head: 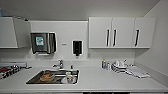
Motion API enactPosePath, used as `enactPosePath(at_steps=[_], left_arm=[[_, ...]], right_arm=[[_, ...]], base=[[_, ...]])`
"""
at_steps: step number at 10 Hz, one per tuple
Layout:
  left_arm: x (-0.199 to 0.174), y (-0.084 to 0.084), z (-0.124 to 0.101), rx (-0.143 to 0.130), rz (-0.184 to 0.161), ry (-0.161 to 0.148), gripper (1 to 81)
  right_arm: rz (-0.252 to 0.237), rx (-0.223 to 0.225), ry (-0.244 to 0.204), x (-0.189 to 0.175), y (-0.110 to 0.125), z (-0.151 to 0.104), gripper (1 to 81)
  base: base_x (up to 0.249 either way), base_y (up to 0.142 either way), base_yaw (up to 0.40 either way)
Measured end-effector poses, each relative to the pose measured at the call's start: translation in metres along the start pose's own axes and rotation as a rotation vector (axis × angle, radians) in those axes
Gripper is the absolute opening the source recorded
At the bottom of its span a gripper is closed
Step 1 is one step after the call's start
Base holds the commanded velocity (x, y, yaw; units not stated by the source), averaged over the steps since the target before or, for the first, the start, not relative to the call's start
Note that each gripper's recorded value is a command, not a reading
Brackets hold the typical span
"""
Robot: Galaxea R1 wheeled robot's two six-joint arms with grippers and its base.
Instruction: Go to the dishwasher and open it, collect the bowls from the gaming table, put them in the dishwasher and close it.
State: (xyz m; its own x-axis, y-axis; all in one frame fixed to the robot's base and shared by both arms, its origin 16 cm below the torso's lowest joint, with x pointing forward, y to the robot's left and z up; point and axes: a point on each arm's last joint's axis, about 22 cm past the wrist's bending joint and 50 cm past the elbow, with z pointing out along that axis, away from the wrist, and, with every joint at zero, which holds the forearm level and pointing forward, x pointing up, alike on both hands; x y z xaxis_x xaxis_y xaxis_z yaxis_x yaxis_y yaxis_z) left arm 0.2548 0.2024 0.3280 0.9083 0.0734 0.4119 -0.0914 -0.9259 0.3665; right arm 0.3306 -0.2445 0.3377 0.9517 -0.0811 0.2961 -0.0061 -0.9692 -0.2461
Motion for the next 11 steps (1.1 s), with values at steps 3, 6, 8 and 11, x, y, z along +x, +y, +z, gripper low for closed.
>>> enactPosePath(at_steps=[3, 6, 8, 11], left_arm=[[0.0, 0.0, 0.0, 0.001, 0.0, 0.0, 81.1], [0.0, -0.001, 0.0, 0.001, 0.0, 0.0, 81.1], [-0.001, -0.003, -0.001, 0.005, 0.001, -0.006, 81.1], [-0.005, -0.005, -0.001, 0.011, 0.001, -0.026, 81.1]], right_arm=[[-0.003, 0.018, 0.031, 0.028, -0.011, -0.001, 81.1], [-0.006, 0.031, 0.061, 0.059, -0.021, -0.004, 81.1], [-0.014, 0.059, 0.081, 0.08, -0.038, -0.005, 81.1], [-0.022, 0.058, 0.077, 0.087, -0.044, -0.006, 81.1]], base=[[0.0, 0.0, 0.0], [0.0, 0.0, 0.0], [0.0, 0.0, 0.0], [0.0, 0.0, 0.0]])
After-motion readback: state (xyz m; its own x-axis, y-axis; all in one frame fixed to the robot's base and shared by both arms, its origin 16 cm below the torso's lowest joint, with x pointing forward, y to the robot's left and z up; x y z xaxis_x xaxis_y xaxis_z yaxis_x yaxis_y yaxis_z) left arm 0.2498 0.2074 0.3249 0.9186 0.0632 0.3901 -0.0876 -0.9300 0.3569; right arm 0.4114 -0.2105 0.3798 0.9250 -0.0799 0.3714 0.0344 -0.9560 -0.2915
